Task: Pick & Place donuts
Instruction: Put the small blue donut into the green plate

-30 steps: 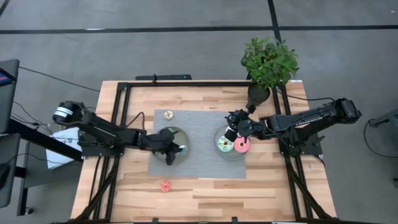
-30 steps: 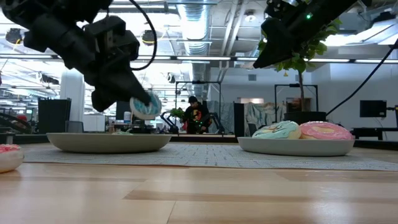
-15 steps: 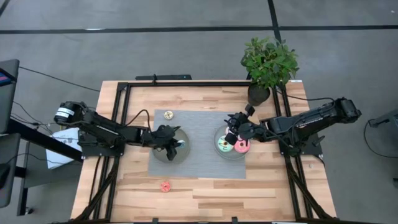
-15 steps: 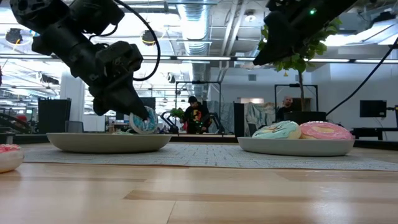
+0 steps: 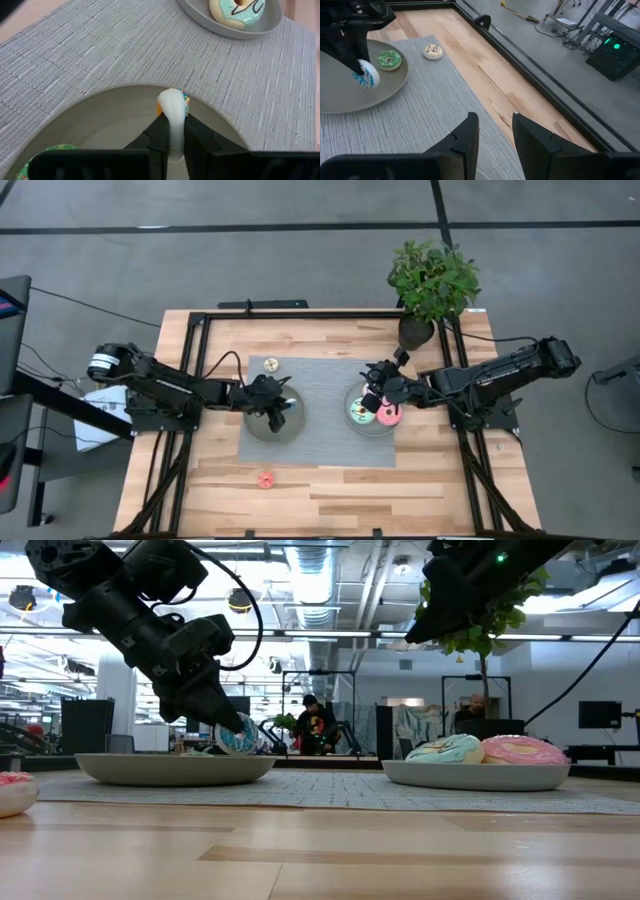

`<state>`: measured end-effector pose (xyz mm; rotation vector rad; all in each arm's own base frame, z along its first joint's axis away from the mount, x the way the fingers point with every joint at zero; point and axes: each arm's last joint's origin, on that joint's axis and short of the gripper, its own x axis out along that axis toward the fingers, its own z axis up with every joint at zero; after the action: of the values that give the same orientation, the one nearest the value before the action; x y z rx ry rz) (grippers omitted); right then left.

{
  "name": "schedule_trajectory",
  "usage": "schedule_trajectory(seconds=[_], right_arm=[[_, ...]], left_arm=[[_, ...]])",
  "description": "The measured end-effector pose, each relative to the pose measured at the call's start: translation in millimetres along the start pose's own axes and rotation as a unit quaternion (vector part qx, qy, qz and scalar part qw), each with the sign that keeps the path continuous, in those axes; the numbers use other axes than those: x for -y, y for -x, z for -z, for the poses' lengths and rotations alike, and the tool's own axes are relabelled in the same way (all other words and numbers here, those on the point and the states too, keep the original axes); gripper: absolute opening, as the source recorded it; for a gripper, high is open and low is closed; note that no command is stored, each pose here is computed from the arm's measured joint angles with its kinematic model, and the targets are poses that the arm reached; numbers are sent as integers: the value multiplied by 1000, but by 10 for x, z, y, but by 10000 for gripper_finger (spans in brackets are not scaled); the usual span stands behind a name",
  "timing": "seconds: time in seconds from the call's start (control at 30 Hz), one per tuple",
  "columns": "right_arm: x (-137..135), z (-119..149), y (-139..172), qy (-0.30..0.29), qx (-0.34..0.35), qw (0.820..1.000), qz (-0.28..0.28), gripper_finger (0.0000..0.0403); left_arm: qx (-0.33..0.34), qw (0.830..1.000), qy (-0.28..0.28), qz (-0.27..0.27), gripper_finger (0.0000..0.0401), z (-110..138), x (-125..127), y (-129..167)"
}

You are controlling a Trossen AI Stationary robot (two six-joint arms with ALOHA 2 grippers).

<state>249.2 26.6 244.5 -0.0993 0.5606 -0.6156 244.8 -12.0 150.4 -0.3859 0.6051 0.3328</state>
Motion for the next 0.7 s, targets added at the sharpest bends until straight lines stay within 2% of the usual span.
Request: schedule_trajectory(seconds=[0.33,0.5,0.7], right_arm=[[0,-2,0,0,0,1000,0,109],[0,-2,0,0,0,1000,0,109],[0,-2,0,0,0,1000,0,109]], left_arm=[[0,1000,-9,0,32,1,-1,1],[11,1000,-10,-20,33,-5,-12,1],[-3,999,-14,-30,53,24,-31,2]])
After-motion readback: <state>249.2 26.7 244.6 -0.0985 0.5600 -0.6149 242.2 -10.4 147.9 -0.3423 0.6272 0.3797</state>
